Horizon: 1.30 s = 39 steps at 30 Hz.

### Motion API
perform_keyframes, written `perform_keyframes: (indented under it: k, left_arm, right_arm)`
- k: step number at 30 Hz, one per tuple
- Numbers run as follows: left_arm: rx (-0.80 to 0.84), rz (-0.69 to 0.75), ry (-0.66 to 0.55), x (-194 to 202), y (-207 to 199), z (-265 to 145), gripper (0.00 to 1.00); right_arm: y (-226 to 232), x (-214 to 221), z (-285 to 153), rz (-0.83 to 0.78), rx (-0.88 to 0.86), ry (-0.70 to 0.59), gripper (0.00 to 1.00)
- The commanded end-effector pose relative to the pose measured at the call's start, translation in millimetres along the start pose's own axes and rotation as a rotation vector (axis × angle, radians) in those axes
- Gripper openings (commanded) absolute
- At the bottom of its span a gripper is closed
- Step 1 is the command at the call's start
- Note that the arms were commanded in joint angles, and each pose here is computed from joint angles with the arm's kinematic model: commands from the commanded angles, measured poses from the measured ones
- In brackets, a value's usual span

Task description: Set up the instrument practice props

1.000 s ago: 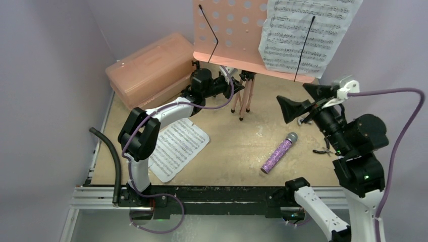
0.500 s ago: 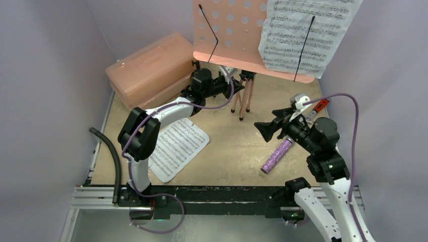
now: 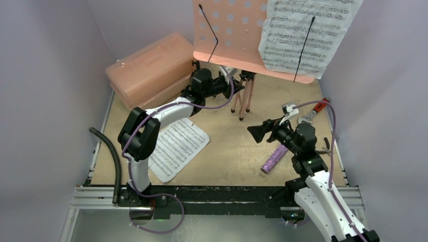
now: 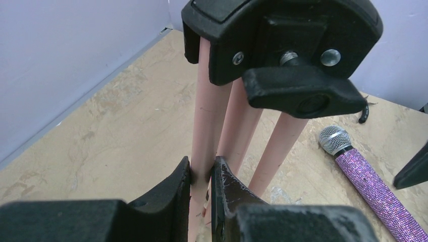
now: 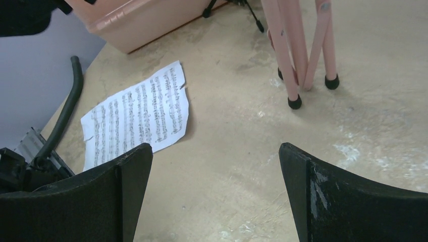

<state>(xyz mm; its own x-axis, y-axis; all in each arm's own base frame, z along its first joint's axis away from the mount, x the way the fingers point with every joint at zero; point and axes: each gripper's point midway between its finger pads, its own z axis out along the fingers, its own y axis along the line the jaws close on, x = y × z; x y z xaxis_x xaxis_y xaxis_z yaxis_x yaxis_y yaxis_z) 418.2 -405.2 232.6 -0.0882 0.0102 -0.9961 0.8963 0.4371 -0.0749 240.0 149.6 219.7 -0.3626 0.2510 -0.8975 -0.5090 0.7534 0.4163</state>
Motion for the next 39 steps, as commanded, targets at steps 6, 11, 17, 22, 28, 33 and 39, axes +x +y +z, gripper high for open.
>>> perform_keyframes:
  k: [6, 11, 17, 22, 28, 33, 39]
  left_arm:
    - [0.074, -0.087, -0.024, -14.8, -20.0, -6.2, 0.00]
    - [0.110, -0.099, -0.030, -18.2, -27.1, -7.0, 0.00]
    - [0.128, -0.106, -0.022, -17.0, -31.2, -9.0, 0.00]
    - [0.130, -0.106, -0.015, -16.0, -32.2, -11.1, 0.00]
    - [0.135, -0.108, -0.004, -11.8, -34.6, -13.5, 0.00]
    - [0.137, -0.090, 0.011, -10.3, -35.3, -16.1, 0.00]
    - [0.152, -0.079, 0.017, -12.3, -37.8, -17.2, 0.00]
  right_arm:
    - [-13.6, -24.0, 21.8, -0.052, -0.011, -0.238, 0.98]
    - [-30.4, -49.8, 33.7, -0.217, 0.050, -0.355, 0.98]
    - [-33.0, -77.8, 48.8, -0.284, 0.057, -0.442, 0.98]
    - [-34.3, -85.3, 58.5, -0.298, 0.044, -0.452, 0.98]
    - [-36.2, -98.2, 66.9, -0.344, 0.007, -0.388, 0.97]
    - [-28.2, -111.1, 67.4, -0.375, -0.067, -0.301, 0.97]
    - [-17.4, -113.3, 60.3, -0.409, -0.154, -0.320, 0.97]
